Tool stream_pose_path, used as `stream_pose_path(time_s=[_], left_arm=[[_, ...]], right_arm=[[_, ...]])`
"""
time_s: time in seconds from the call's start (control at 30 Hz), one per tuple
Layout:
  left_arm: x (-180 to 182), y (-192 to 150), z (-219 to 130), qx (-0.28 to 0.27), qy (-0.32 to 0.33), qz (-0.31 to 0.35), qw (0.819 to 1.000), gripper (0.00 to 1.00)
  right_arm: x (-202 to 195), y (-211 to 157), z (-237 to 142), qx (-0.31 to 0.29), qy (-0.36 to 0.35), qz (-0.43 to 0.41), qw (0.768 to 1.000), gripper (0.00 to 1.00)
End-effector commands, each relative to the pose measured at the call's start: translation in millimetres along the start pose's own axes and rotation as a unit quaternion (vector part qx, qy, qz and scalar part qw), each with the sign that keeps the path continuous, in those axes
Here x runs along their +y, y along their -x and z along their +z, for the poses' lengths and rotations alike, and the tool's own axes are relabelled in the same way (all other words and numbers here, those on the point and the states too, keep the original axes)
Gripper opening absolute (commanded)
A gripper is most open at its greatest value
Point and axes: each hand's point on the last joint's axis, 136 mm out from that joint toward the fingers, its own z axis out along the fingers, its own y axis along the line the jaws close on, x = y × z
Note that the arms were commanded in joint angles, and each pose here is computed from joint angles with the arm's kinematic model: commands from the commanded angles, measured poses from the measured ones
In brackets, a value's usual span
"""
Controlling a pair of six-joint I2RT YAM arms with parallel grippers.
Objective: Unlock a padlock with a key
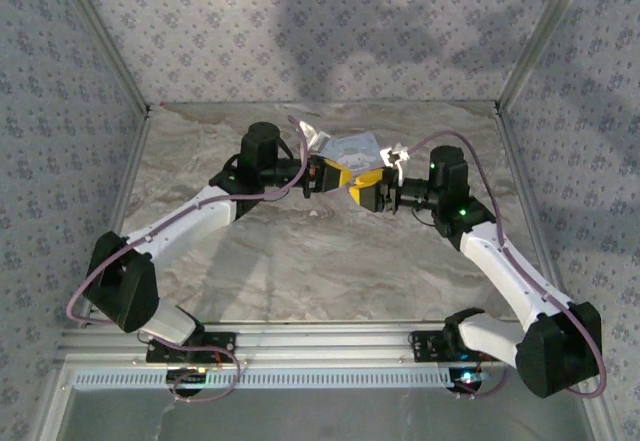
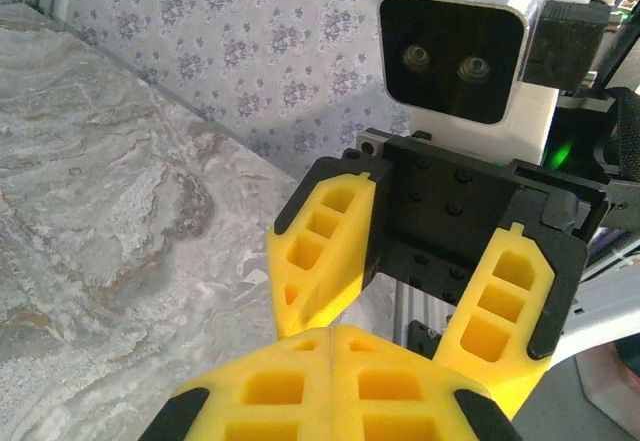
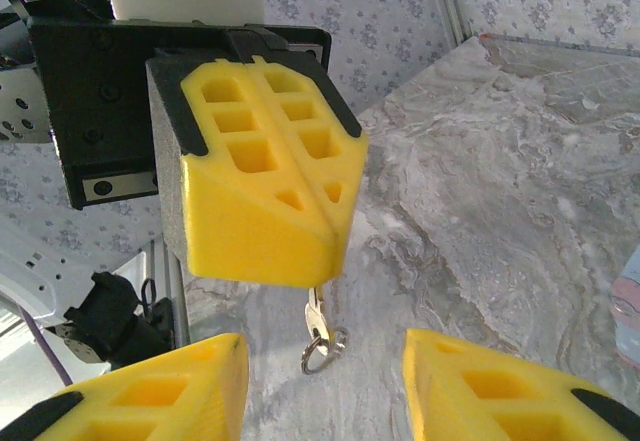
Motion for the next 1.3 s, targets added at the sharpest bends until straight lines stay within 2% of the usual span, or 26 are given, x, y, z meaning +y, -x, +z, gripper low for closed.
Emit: stream_pose_path(time_s=[0.0, 0.2, 0.53, 0.9, 1.17, 1.27], left_arm=[[-10.9, 5.8, -3.5, -0.014, -0.007, 0.014, 1.000, 0.00], [-11.2, 5.8, -4.3, -0.016, -0.007, 0.017, 1.000, 0.00], [-7.6, 6.5, -5.8, -0.024, 0.007, 0.018, 1.000, 0.00], [-4.5, 9.0, -7.9, -0.034, 0.020, 0.020, 0.999, 0.00], [-2.3, 11.9, -11.4, -0.044, 0.034, 0.024, 0.998, 0.00], [-2.2, 11.9, -11.4, -0.044, 0.034, 0.024, 0.998, 0.00]], right_arm=[[6.1, 1.8, 6.7, -0.003, 0.023, 0.007, 1.000, 0.45], [5.3, 3.3, 15.5, -0.002, 0.031, 0.011, 0.999, 0.43], [0.9, -9.9, 20.3, 0.013, 0.029, 0.027, 0.999, 0.30], [-1.4, -20.6, 21.0, 0.029, 0.025, 0.038, 0.999, 0.00], [-5.5, -25.6, 19.2, 0.036, 0.013, 0.044, 0.998, 0.00], [-4.1, -24.5, 19.1, 0.035, 0.017, 0.044, 0.998, 0.04]])
